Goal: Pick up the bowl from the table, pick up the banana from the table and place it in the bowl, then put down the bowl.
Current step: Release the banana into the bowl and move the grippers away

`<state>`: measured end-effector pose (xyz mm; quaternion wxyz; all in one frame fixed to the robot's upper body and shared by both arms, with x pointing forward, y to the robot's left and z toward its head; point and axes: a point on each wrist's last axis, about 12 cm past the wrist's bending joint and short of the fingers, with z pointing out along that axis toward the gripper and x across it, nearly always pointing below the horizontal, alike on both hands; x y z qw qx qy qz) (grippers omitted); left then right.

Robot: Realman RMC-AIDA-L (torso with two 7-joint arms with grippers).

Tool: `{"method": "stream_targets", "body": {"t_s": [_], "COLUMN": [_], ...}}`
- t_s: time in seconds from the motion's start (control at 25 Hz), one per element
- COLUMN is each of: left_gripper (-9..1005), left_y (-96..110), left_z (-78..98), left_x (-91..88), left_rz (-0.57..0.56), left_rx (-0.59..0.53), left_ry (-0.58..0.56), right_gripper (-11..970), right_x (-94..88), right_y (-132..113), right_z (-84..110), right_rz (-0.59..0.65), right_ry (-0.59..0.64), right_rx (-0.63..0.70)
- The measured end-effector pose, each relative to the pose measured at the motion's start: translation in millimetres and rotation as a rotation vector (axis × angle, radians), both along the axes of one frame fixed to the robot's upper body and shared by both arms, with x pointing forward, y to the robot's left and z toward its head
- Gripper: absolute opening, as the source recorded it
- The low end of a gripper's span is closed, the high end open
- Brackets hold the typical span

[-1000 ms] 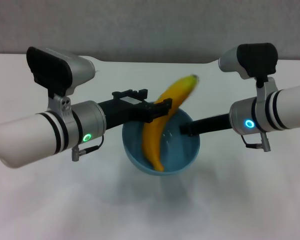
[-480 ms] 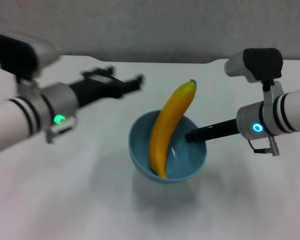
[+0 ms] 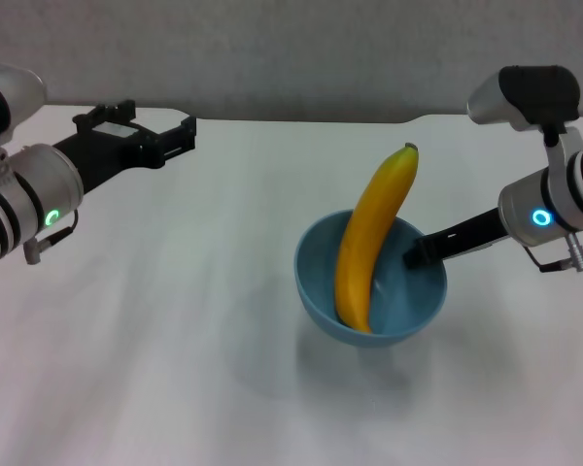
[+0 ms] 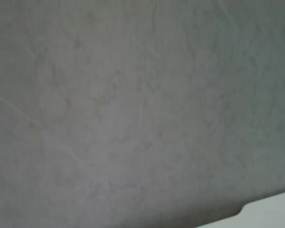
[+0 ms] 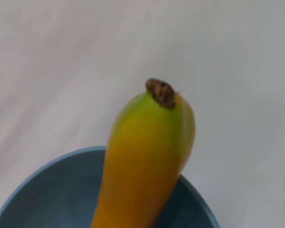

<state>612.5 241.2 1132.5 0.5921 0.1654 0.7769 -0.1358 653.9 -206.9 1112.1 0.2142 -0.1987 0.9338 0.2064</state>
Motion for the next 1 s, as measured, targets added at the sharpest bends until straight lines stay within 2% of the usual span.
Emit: {"method": "stream_targets", "body": {"t_s": [0.12,0.4,0.6,1.0], "left_gripper": [896,896,896,895], "left_y": [-1,4,3,5], "left_z": [-2.2,-10.1,-12.8,-18.2], "left_x": [-0.9,-5.2,-5.0,-5.8], "left_rz": [-0.004,0.014,0.014,0.027], "left_rx": [0.004,-0.003,-0.008,-0.041], "left_ry": [0.005,0.030,0.041,0.065], "right_gripper": [60,61,63,65], "right_x": [2.2,-8.9,-16.5,-22.3], "right_y": [1,22,19,11], "right_z": [1.1,-15.3,-26.9,-36.6], "right_rz": [0.008,0.058,0.047,0.015], "right_ry": [0.010,0.015,0.034,0.037], "right_rx": [-0.017,-0.045,-0.051,-0.043]}}
